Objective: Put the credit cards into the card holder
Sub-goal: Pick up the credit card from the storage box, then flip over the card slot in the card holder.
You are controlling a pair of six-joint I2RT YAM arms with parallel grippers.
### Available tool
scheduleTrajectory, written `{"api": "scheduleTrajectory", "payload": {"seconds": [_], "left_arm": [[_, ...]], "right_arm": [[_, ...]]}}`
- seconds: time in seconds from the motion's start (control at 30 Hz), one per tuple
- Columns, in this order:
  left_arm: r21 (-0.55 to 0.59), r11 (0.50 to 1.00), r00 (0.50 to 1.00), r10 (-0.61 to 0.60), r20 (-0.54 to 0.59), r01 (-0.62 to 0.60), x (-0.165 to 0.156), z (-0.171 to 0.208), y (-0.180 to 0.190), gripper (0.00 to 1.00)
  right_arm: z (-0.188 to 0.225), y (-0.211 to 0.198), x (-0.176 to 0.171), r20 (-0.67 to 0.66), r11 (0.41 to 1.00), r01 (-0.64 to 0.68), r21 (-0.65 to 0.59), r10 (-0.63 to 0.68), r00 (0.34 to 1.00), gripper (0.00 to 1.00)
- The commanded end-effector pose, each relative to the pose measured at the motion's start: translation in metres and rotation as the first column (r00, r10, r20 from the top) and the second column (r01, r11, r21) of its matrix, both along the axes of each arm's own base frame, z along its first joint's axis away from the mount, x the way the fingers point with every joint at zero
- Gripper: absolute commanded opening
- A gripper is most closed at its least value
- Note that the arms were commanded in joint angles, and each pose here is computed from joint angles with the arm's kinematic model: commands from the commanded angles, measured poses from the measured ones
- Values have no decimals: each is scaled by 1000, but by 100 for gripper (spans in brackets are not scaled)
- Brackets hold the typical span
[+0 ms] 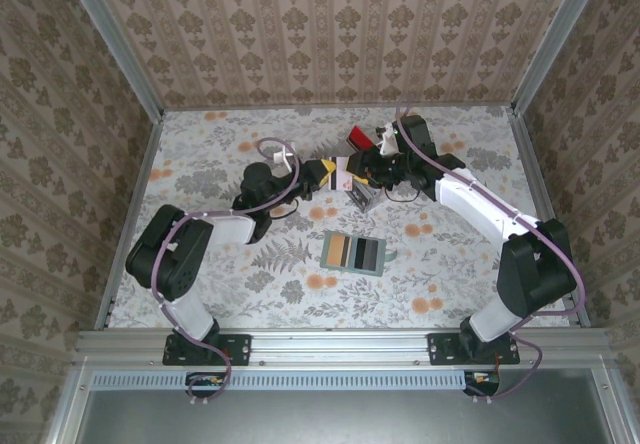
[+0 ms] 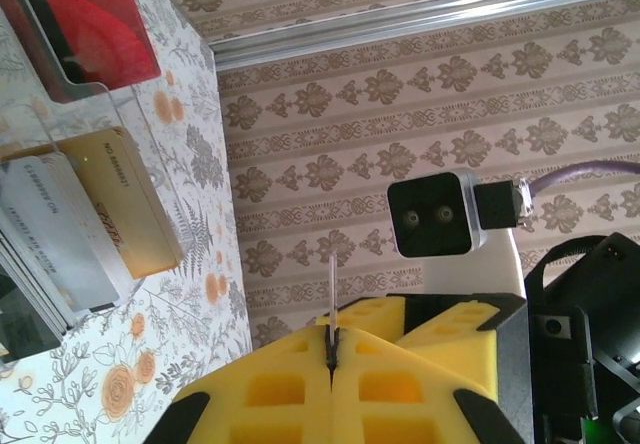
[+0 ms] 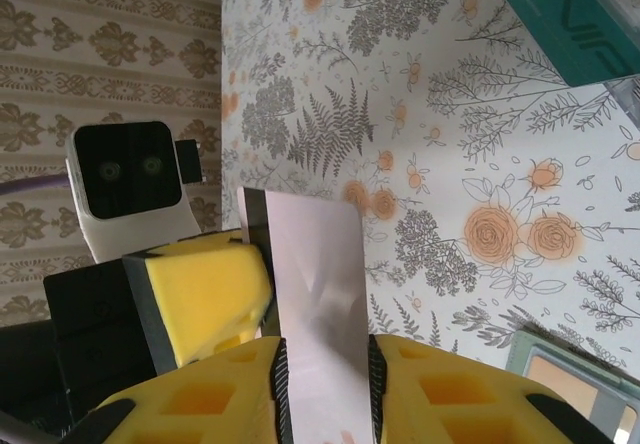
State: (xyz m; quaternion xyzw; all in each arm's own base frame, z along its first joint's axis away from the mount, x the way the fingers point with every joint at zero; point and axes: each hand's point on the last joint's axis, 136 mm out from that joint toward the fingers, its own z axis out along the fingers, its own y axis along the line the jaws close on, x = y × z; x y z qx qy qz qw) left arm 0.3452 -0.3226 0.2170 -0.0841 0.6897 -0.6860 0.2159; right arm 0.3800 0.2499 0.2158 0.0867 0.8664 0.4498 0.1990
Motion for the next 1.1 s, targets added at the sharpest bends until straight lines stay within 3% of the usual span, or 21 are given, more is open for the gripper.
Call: {"api": "scheduleTrajectory", "payload": {"seconds": [0.0, 0.07, 0.17, 0.23, 0.3, 0.37, 0.43, 0.53, 0.67, 0.73, 0.83, 1.07], "left_arm": [[-44, 999, 999, -19, 35, 21, -9, 18, -1, 0], [-48, 999, 999, -19, 42, 21, -9, 20, -1, 0], [-46, 999, 999, -16, 39, 17, -10, 19, 0, 0], [-38, 999, 1000, 0, 29, 1, -9, 15, 3, 21], [-15, 1000, 1000, 13, 24, -13, -10, 10, 6, 31], [53, 998, 1000, 13, 0, -13, -14, -4, 9, 46], [173, 985, 999, 17, -41, -10, -21, -27, 14, 51], [447, 894, 992, 33, -123, 25, -43, -74, 33, 59], [700, 713, 993, 39, -111, 50, -74, -103, 59, 69], [732, 678, 991, 34, -129, 72, -82, -113, 66, 70], [728, 677, 986, 25, -166, 106, -91, -127, 66, 70], [729, 662, 980, -46, -193, 175, -99, -142, 50, 69]], "right_arm": [[7, 1, 1, 6, 999, 1, 51, -1, 1000, 31], [8, 1, 2, 6, 998, 3, 68, -4, 1000, 29], [14, 2, -1, 12, 996, -12, 91, 11, 1000, 14], [16, -3, -4, 24, 996, -8, 86, 6, 1000, 3], [18, -12, -10, 40, 999, 7, 51, -9, 999, 1], [13, -31, -19, 51, 998, 45, -47, -43, 998, 1], [-4, -55, -30, 53, 974, 84, -211, -75, 996, 1], [-29, -96, -60, 24, 905, 130, -405, -131, 991, 0], [-62, -105, -95, -31, 910, 124, -395, -148, 989, 1], [-72, -99, -105, -49, 933, 122, -338, -147, 988, 0], [-88, -91, -117, -69, 945, 119, -305, -147, 987, 1], [-122, -95, -130, -89, 923, 125, -364, -168, 982, 1]]}}
